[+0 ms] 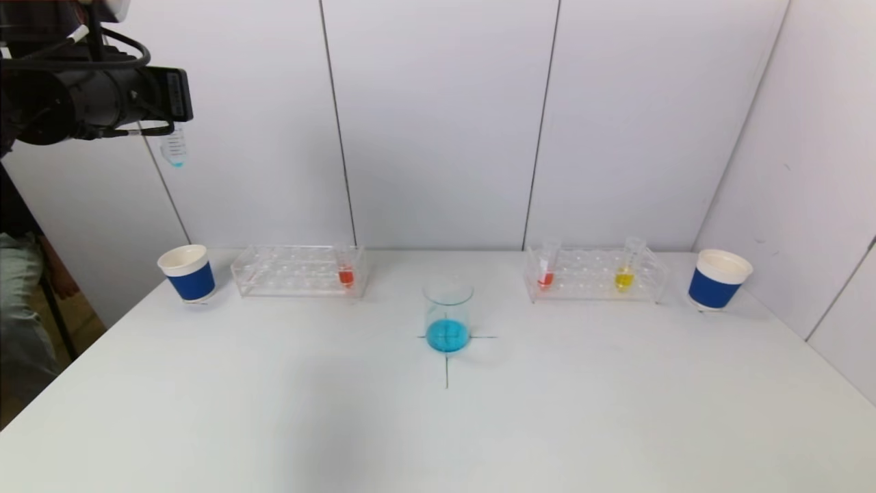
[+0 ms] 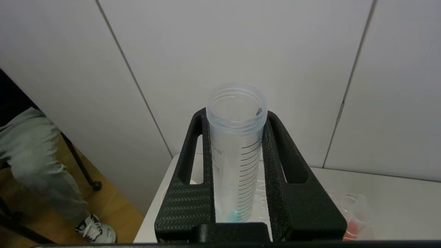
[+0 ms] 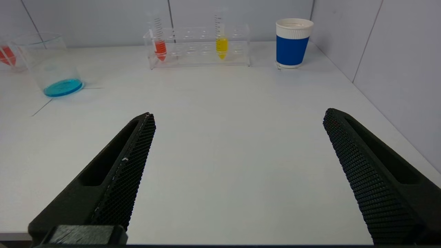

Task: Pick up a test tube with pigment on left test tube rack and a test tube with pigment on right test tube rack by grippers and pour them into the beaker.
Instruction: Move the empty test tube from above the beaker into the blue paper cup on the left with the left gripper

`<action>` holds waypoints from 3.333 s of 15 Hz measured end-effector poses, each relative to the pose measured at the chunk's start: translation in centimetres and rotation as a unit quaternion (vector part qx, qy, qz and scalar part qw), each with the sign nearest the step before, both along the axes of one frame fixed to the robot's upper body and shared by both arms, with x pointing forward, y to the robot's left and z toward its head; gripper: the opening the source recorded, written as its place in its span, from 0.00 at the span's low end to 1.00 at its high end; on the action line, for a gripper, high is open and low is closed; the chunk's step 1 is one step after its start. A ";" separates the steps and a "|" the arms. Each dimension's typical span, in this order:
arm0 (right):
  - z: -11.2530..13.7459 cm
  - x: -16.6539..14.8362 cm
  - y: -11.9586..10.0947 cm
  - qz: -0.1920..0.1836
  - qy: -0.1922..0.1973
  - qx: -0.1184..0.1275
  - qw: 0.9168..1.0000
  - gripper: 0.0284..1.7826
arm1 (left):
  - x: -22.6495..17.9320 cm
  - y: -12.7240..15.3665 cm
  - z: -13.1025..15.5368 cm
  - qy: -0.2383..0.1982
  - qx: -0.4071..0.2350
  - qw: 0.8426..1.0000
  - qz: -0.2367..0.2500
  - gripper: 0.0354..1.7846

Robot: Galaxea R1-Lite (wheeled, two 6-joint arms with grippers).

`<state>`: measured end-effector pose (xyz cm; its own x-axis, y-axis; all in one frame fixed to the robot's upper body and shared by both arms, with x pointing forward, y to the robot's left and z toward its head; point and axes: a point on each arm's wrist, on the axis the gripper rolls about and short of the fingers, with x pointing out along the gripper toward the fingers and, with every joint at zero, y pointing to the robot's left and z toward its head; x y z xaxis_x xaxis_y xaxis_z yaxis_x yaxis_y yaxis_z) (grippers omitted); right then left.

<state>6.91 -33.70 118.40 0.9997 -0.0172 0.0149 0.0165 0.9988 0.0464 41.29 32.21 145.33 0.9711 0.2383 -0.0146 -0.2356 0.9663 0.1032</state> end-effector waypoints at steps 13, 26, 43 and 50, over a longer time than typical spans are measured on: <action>0.0 0.0 0.0 0.000 0.000 0.000 1.000 0.99 | 6.5 8.8 -6.9 0.040 -0.020 0.995 0.087 0.23; 0.0 0.0 0.0 0.000 0.000 0.000 1.000 0.99 | 11.8 12.1 -15.1 0.068 -0.026 0.993 0.096 0.23; 0.0 0.0 0.0 0.000 0.000 0.000 1.000 0.99 | 12.2 12.0 -20.9 0.099 -0.032 0.991 0.083 0.23; 0.0 0.0 0.0 0.000 0.000 0.000 1.000 0.99 | 11.9 12.0 -21.5 0.104 -0.032 0.991 0.084 0.23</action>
<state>6.91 -33.70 118.40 0.9997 -0.0172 0.0149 0.0165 0.9988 0.0462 53.18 44.24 123.81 0.8924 0.3875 -0.2312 -0.3727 0.9218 0.1065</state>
